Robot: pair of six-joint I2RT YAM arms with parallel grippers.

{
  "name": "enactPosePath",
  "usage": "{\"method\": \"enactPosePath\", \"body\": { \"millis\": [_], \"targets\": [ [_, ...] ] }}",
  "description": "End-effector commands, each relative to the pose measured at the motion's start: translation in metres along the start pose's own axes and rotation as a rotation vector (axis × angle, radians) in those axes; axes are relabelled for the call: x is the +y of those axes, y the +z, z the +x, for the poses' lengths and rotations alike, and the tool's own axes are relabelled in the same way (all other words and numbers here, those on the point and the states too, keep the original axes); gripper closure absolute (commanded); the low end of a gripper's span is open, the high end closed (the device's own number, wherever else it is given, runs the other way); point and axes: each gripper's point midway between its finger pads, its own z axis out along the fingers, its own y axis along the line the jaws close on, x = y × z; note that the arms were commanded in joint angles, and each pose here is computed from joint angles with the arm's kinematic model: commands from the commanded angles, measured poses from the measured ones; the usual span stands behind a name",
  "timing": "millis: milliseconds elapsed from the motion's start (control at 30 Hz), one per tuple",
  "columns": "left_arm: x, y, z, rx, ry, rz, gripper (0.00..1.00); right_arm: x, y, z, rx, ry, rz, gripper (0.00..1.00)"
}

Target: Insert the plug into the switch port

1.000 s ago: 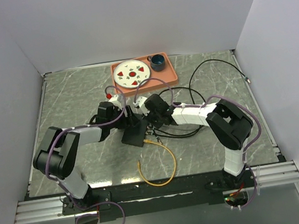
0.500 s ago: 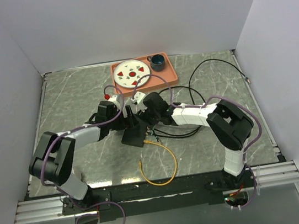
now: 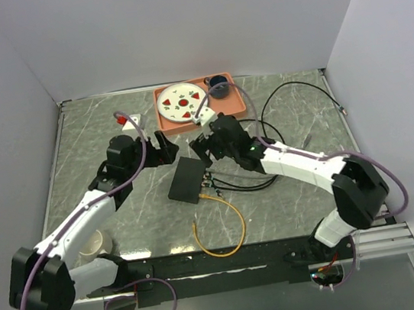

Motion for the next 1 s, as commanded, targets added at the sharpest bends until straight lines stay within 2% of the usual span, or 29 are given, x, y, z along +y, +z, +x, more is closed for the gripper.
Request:
{"method": "enactPosePath", "body": {
  "millis": [0, 133, 333, 500, 800, 967],
  "targets": [
    [-0.018, -0.025, -0.041, -0.108, 0.039, 0.044, 0.03, -0.010, -0.032, -0.019, -0.047, 0.046, 0.046, 0.01],
    [-0.031, -0.048, -0.062, -0.195, 0.034, 0.083, 0.03, -0.019, -0.064, -0.030, -0.109, 0.073, 0.069, 0.01],
    [-0.030, -0.061, -0.070, -0.248, 0.035, 0.074, 0.03, -0.030, -0.105, -0.036, -0.221, 0.106, 0.097, 0.01],
    [-0.026, -0.061, -0.072, -0.267, -0.020, 0.047, 0.03, -0.036, -0.118, -0.030, -0.237, 0.113, 0.124, 0.01],
    [-0.029, -0.057, -0.064, -0.236, -0.006, 0.076, 0.03, -0.036, -0.128, -0.031, -0.269, 0.121, 0.114, 0.01],
    [-0.026, -0.061, -0.067, -0.263, -0.013, 0.057, 0.03, -0.035, -0.131, -0.033, -0.291, 0.120, 0.109, 0.01]
  ]
}}
